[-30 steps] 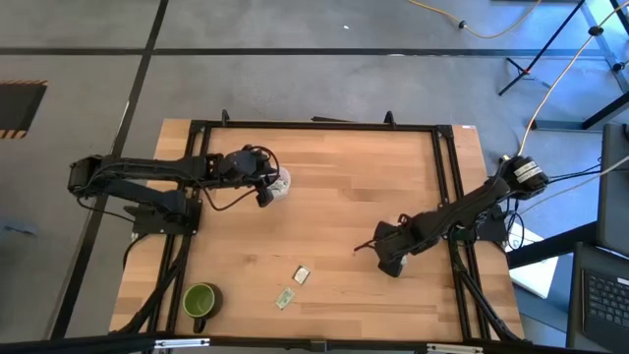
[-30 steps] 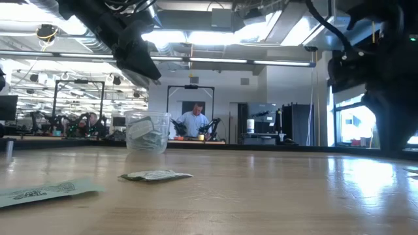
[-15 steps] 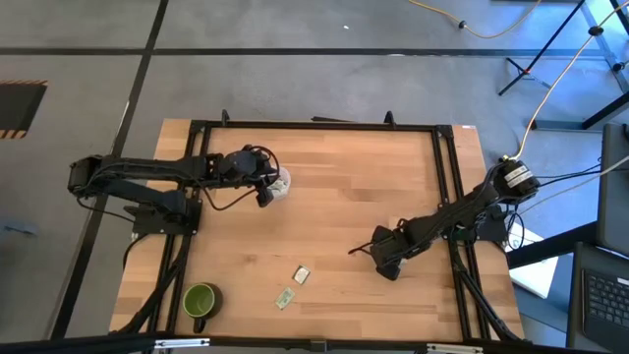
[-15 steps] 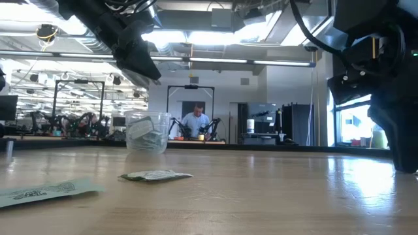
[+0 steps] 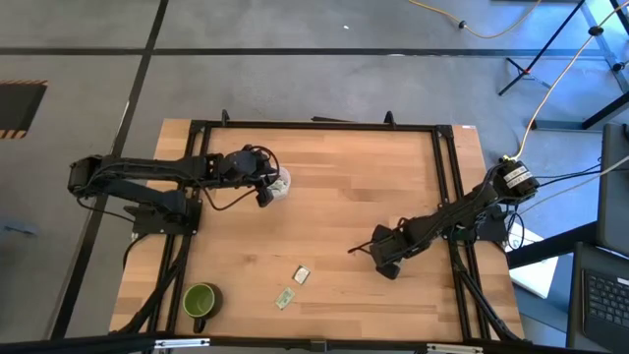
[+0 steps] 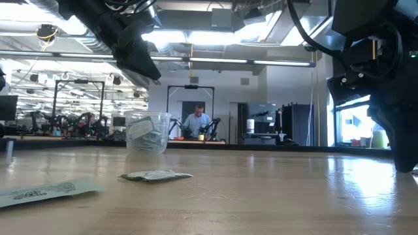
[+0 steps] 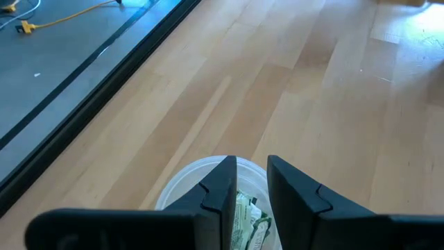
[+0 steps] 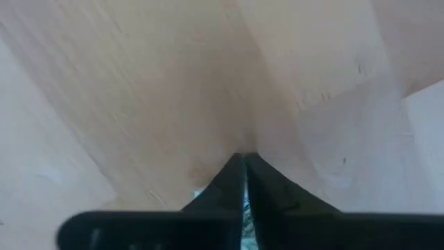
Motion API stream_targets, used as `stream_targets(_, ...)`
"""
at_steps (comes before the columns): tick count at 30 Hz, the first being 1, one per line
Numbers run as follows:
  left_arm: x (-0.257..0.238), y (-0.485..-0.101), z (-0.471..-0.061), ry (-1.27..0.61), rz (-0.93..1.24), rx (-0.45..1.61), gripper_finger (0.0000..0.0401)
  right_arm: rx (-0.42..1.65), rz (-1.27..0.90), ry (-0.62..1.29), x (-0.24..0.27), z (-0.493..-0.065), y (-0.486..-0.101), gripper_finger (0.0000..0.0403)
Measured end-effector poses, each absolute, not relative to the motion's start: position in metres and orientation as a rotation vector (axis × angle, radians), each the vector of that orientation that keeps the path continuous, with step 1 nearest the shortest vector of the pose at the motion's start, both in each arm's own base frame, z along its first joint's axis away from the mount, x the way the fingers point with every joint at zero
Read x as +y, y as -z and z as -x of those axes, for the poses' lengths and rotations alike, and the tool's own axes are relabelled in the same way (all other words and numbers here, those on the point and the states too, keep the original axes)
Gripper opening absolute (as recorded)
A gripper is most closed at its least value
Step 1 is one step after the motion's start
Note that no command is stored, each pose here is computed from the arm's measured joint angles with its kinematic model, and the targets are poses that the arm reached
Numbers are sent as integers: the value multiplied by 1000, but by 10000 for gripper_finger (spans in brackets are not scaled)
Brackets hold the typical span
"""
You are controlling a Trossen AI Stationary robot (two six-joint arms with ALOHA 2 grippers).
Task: Pick and place Stevia / Truvia into bins
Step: Put the light green stevia packet into the transparent container
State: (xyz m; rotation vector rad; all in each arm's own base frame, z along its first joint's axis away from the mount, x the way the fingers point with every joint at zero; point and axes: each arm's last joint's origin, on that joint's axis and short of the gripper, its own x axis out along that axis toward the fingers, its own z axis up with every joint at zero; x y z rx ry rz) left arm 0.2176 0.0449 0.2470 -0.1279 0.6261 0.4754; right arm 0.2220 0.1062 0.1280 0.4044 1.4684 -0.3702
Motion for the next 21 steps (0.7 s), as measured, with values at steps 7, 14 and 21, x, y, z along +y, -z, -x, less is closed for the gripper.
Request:
stream_targets(7,45,-247,-218,-476,127,626,77,1470,-429,434,105,-220,-128,4)
stream_targets(14,45,-247,-218,-476,128,627,77,1377,-348,421,104,-225,-146,2)
stream_targets(21,45,-247,-218,-476,128,627,77,1241,-254,375,107,-238,-169,1)
